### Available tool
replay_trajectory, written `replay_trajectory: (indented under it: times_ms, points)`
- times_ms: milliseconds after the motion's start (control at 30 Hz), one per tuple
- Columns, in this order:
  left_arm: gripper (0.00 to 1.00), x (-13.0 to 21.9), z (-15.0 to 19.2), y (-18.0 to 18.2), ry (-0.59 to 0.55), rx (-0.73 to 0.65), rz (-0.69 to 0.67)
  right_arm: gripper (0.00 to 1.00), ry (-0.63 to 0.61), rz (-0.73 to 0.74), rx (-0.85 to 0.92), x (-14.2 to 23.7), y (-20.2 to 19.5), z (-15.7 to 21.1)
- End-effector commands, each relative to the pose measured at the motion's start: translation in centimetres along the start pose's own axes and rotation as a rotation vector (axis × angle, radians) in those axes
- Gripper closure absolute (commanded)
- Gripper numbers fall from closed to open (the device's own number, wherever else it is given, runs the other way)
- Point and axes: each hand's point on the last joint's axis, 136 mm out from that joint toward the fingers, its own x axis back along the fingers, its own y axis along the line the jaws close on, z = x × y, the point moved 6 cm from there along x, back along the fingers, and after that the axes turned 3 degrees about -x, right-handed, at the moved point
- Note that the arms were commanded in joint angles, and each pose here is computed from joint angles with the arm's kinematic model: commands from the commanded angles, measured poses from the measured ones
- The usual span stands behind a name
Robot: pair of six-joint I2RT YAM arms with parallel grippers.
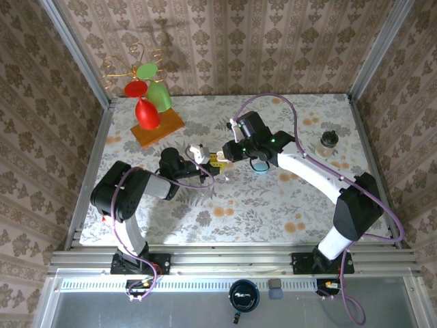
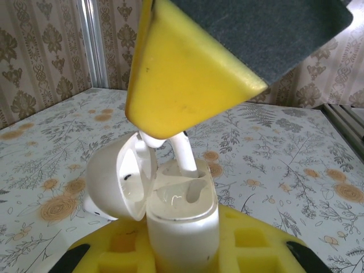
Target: Insert the wireless bluetooth earbuds into the charging case
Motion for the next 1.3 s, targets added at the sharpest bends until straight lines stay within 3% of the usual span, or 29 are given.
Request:
replay_trajectory:
  times_ms: [0,500,667,933,1133,1267]
  points:
    - [0.98,0.2,-2.1,-0.1,-0.050,-0.043,0.010,0.77,0.026,-0.022,0.015,-0.5,0.6,1.1]
    - [0.98,0.3,-2.0,0.0,-0.048,-0.046,-0.005,0.75,0.090,-0.029,0.016,-1.5,0.9,2.4]
    - [0.99,0.5,-2.0,0.0,-0.047,-0.051,-0.004,0.71,0.012,0.004,0.007,-0.1,0.7,1.5]
    - [0.98,0.8,-1.6,0.1,-0.039,-0.055,-0.017,0.50,-0.099,0.035,-0.026,2.0,-0.2,0.6]
    - [0.98,1.0,-1.6,-0.1,-0.037,-0.078,-0.025,0.45,-0.114,0.020,-0.039,2.5,-0.5,0.7]
    - [0.98,3.1,-1.3,2.0,-0.024,-0.076,-0.150,0.44,-0.099,0.044,-0.095,2.1,-1.6,1.3]
